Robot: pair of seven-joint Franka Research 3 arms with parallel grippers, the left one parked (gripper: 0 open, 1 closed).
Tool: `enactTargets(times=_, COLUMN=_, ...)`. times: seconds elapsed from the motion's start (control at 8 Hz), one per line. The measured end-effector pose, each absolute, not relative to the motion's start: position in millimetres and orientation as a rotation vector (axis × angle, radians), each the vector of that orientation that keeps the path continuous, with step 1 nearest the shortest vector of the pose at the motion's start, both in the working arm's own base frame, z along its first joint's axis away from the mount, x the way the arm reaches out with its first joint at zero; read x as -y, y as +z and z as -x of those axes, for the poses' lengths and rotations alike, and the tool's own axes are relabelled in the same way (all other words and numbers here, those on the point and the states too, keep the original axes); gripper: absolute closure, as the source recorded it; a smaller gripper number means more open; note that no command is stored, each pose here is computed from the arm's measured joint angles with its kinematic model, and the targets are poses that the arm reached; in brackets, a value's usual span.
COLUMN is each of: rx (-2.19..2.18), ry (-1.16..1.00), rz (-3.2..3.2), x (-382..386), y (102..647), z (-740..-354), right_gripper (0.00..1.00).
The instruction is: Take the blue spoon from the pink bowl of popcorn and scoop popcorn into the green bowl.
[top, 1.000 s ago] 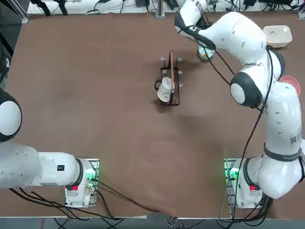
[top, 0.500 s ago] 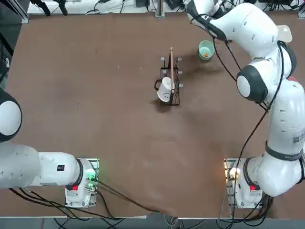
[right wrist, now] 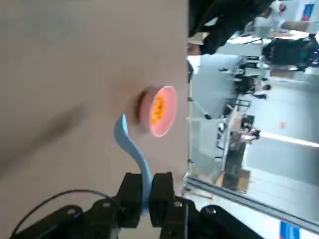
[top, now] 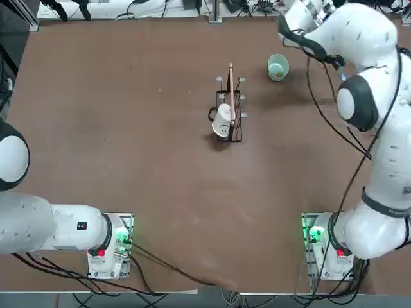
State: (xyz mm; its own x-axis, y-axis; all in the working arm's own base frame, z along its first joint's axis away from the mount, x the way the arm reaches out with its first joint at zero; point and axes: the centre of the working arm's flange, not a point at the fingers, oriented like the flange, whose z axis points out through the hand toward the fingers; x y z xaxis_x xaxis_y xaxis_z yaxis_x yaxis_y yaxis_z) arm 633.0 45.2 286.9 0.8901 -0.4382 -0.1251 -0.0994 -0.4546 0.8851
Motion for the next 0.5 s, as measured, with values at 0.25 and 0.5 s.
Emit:
enactTargets(times=0.25, rx=0.389, ry=-0.466, rz=-1.990, x=32.2, y=273.8, z=-599.4, right_gripper=0.89)
enactTargets(times=0.5, rx=0.341, ry=-0.468, rz=-1.994, x=95.2, y=246.0, z=-566.6, right_gripper=0.89)
